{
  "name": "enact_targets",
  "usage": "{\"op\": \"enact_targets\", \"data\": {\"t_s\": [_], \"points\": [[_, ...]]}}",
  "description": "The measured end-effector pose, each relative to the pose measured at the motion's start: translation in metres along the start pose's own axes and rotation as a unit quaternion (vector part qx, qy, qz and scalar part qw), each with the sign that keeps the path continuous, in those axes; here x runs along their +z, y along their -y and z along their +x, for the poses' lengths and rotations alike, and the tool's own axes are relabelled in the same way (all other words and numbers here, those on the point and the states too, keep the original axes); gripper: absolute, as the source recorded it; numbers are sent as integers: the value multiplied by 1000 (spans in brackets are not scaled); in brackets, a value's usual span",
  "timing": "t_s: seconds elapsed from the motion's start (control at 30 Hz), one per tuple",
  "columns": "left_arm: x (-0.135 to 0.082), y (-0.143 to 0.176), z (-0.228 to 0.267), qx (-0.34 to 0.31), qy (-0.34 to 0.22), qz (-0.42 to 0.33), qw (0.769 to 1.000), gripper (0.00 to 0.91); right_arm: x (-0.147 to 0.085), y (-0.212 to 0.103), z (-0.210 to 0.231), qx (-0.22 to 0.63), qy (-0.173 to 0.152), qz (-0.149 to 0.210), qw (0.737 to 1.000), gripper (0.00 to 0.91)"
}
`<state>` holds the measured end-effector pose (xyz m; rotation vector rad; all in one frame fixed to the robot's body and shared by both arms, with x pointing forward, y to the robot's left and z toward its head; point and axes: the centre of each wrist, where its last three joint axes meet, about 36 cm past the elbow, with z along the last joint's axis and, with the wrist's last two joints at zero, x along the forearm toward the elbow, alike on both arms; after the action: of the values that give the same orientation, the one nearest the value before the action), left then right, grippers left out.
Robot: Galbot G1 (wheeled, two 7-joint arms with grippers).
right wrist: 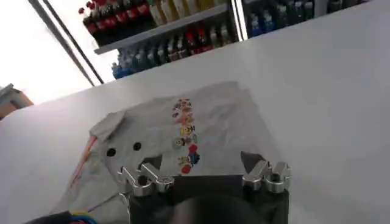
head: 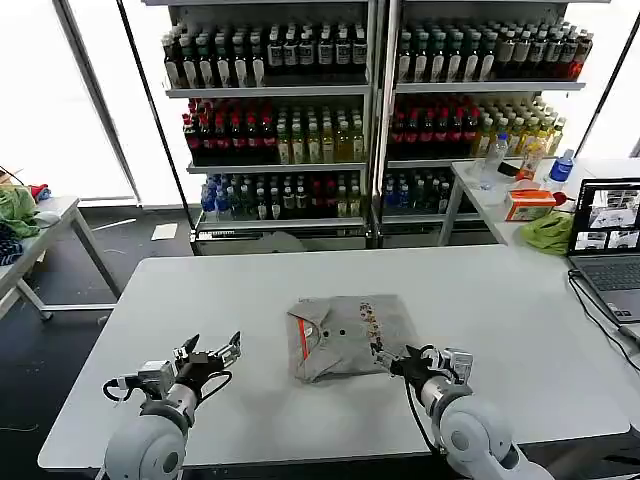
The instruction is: Fold and organize the clothes.
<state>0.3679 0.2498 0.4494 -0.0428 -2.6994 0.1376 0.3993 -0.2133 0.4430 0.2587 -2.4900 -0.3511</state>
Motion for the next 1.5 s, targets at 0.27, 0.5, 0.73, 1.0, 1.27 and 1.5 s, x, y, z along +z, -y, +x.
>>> {"op": "enact_targets", "data": {"t_s": [0.27,0.5,0.73,1.0,1.27,1.5], "points": [[4,1,1,1,-4,1,1000,907,5,5,2,6,-6,-9,1000,907],[4,2,2,3,-3,2,1000,907,11,9,1,14,-14,-8,1000,907],[3,2,6,3,-2,1,1000,907,11,11,4,18,-12,-7,1000,907],[2,0,9,1,-2,2,1000,907,-11,3,14,9,34,9,999,907],[0,-2,15,-1,-2,0,1000,907,-40,-7,4,5,84,57,995,907],[2,-4,20,-7,-3,6,1000,907,-64,-16,-28,-2,96,93,991,907]]}}
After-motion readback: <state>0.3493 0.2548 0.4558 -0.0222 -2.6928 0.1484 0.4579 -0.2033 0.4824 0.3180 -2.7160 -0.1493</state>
